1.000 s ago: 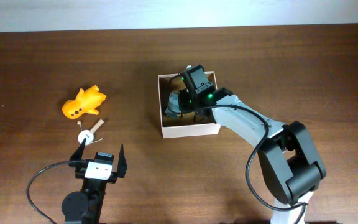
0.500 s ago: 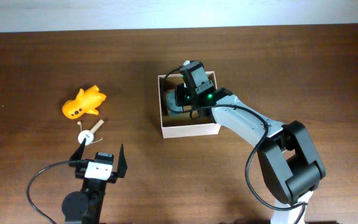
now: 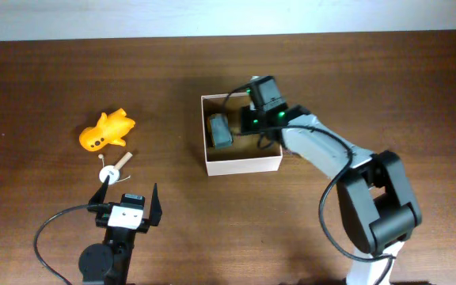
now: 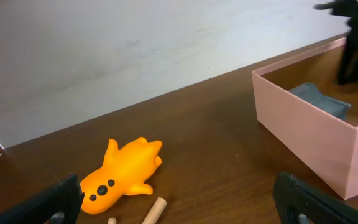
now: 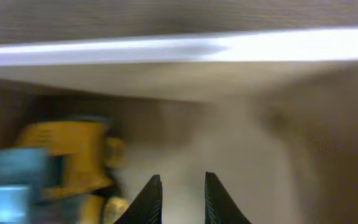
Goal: Pack container
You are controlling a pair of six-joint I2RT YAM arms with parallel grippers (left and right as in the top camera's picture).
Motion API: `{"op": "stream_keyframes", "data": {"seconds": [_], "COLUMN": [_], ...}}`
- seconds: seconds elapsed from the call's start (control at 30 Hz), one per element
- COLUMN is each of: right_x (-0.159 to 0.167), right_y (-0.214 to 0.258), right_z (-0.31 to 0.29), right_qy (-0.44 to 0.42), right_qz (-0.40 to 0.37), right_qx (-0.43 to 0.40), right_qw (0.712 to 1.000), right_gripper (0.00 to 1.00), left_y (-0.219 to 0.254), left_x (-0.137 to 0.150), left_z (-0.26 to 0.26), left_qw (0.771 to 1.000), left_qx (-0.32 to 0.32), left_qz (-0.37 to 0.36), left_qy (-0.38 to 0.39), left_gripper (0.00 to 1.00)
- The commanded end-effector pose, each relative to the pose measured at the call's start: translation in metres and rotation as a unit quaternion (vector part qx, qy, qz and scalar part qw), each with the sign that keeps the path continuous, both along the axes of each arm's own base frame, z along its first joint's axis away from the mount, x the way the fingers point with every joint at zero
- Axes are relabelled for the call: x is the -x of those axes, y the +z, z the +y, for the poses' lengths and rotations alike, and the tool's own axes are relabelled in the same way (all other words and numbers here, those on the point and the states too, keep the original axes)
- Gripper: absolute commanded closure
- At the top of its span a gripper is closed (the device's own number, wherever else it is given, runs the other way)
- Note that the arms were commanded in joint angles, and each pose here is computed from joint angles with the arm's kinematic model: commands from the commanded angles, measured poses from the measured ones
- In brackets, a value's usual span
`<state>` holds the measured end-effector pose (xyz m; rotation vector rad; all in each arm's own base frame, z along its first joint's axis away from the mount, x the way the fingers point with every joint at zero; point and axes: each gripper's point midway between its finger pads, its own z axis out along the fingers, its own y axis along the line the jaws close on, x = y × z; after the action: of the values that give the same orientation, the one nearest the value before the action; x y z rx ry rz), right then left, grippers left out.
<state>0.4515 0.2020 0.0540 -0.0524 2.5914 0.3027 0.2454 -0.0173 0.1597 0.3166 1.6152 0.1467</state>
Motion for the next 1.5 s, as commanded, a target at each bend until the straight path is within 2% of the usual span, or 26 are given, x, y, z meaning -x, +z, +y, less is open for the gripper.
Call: {"op": "stream_keyframes", "data": {"seconds": [0.0,0.17,0.67,1.03,1.23,1.27,1.37,1.47], "right_x": [0.001,0.022,0.051,0.031,0.020,0.020,0.020,0.025], "right_y": [-0.006,-0.015,-0.015,-0.004,0.020,0.023,0.036,0.042], "right_z": [-0.012,-0.008,0.046,0.036,0.035,0.035,0.040,0.045], "right_qy": [0.013,0.037,0.109,0.126,0.152,0.156,0.178,0.188], "right_qz": [0.027,0.065,0.065,0.029,0.016,0.016,0.013,0.020], "right_qx": [-0.002,0.008,0.010,0.027,0.045,0.048,0.056,0.057], "right_qw": [1.000,0.997,0.992,0.991,0.987,0.986,0.982,0.980], "right_gripper": [0.83,0.84,0.84,0.84,0.78,0.76,0.61,0.60], "left_y": [-0.002,-0.002,-0.002,-0.002,-0.002,-0.002,-0.002,-0.002], "left_x": [0.000,0.000,0.000,0.000,0.000,0.000,0.000,0.000], "left_z": [0.002,0.002,0.002,0.002,0.002,0.002,0.002,0.002], "left_qw": [1.000,1.000,1.000,1.000,1.000,1.000,1.000,1.000], "left_qx": [-0.006,-0.006,-0.006,-0.006,-0.006,-0.006,-0.006,-0.006], "left_qz": [-0.001,-0.001,-0.001,-0.001,-0.001,-0.001,-0.001,-0.001], "left_qy": [0.005,0.005,0.005,0.005,0.005,0.005,0.005,0.005], "left_gripper": [0.01,0.01,0.01,0.01,0.01,0.01,0.01,0.01]}}
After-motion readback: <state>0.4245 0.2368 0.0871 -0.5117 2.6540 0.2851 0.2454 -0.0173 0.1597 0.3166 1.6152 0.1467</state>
